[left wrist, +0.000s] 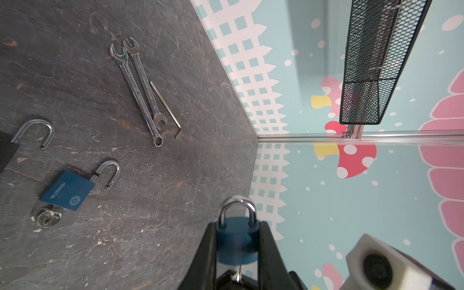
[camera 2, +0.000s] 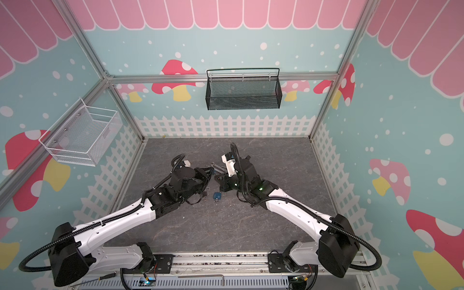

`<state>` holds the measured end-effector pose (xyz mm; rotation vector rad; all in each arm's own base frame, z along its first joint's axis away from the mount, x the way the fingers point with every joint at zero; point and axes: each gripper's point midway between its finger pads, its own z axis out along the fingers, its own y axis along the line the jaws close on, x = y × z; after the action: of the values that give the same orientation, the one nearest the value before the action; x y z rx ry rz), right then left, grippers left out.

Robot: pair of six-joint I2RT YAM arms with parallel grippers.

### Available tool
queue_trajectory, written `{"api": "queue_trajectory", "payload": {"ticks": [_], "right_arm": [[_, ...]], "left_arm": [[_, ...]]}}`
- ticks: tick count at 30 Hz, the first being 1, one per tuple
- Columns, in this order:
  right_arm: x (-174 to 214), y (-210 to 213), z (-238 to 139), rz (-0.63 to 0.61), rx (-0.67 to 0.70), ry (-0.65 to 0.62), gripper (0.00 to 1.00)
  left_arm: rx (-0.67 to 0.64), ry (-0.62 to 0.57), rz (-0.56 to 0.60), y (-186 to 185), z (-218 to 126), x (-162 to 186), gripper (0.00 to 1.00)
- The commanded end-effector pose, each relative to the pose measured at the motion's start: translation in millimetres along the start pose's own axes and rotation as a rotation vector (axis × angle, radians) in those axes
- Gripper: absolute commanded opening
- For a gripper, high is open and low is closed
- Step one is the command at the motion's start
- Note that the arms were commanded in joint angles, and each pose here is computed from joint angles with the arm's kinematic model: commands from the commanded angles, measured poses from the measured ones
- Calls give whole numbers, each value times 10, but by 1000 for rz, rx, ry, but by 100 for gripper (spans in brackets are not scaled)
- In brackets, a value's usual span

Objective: Unlock with the key

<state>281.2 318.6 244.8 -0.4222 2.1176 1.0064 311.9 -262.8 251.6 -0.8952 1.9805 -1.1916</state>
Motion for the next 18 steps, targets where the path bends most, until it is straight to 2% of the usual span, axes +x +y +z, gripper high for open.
{"api": "queue_trajectory", "payload": {"ticks": [1, 13, 18], "right_arm": [[-185, 74, -49, -44, -6, -79, 0], [-26, 18, -112, -92, 36, 4, 0], [93, 113, -63, -77, -19, 47, 0]], "left_arm": [[-8, 71, -37, 95, -29, 104, 0], [25, 16, -147, 218, -90, -136, 0], [62, -1, -216, 248, -127, -184, 0]]}}
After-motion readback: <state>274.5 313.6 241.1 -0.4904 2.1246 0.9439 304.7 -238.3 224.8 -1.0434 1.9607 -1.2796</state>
